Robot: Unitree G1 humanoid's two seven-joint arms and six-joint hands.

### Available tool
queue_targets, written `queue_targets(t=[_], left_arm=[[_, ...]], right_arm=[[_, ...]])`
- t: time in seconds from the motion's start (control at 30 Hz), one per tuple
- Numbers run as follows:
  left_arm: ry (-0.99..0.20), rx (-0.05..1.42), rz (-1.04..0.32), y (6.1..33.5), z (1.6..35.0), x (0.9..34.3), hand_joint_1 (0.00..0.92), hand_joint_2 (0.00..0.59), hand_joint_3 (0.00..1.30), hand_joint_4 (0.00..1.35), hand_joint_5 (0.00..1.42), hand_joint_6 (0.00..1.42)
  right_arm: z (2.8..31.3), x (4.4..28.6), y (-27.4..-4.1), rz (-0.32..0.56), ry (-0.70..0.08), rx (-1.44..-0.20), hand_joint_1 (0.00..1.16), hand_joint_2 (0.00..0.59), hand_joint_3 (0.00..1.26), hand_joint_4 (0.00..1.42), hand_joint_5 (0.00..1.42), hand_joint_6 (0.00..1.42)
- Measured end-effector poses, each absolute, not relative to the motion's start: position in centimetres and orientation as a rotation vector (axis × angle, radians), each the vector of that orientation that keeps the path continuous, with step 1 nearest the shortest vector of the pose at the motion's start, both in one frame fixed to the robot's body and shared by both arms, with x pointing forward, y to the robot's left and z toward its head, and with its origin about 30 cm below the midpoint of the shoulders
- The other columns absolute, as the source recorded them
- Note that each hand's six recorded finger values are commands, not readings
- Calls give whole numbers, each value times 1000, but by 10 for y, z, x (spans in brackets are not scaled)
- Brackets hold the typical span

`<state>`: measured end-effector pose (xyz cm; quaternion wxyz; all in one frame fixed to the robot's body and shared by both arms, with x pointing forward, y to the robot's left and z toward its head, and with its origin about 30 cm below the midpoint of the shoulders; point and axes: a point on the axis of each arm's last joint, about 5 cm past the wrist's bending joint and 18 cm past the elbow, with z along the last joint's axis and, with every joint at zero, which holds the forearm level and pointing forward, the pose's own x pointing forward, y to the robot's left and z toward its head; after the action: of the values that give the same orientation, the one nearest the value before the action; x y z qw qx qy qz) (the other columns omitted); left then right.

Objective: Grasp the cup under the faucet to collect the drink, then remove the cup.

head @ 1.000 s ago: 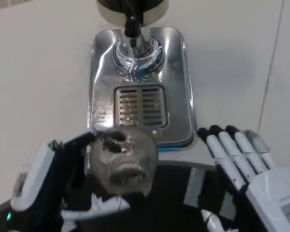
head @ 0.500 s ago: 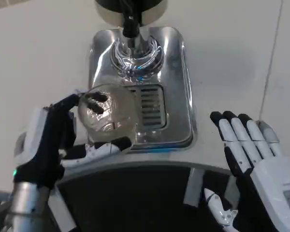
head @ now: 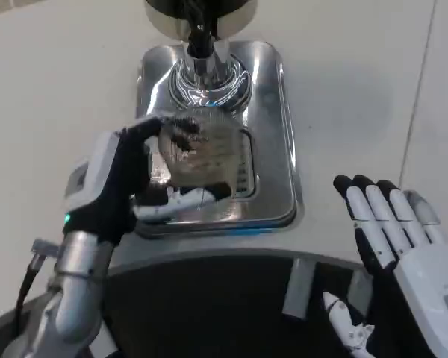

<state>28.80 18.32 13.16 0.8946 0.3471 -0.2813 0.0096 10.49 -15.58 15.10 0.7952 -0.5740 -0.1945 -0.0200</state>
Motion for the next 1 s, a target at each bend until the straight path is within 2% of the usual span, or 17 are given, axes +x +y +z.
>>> queue_targets(t=[0.33,0.5,0.6,0.63,0.7,0.73,0.77,0.83,0.93,1.0], left_arm=[[-570,745,40,176,146,316,761,77,1217,1238,1391,1424],[-567,754,56,176,146,319,752,103,1169,1226,1366,1424],[-570,763,68,177,146,320,684,126,1112,1197,1323,1424],[-572,766,70,178,146,319,635,116,1052,1153,1285,1419],[-578,777,76,179,146,319,541,62,867,886,1088,1268],[-579,780,78,179,146,319,494,50,803,832,1044,1260],[-580,783,77,180,146,319,399,53,719,734,991,1214],[-570,784,75,183,145,318,268,60,534,531,912,1085],[-574,806,62,189,144,316,167,29,383,381,837,980],[-589,818,49,191,144,314,130,10,339,314,773,903]], right_arm=[[152,103,-158,-59,-384,-1237,255,586,0,0,0,0],[154,106,-156,-74,-378,-1230,262,586,0,0,0,0],[155,109,-153,-72,-378,-1226,266,586,0,0,0,0],[156,109,-153,-70,-379,-1224,266,586,0,0,0,0],[156,110,-152,-64,-381,-1223,266,586,0,0,0,0],[156,110,-151,-62,-382,-1223,266,586,0,0,0,0],[157,110,-151,-60,-382,-1223,266,586,0,0,0,0],[157,110,-152,-58,-382,-1225,266,585,0,0,0,0],[156,110,-153,-54,-381,-1218,243,573,0,0,0,0],[156,110,-154,-51,-377,-1215,239,573,0,0,0,0]])
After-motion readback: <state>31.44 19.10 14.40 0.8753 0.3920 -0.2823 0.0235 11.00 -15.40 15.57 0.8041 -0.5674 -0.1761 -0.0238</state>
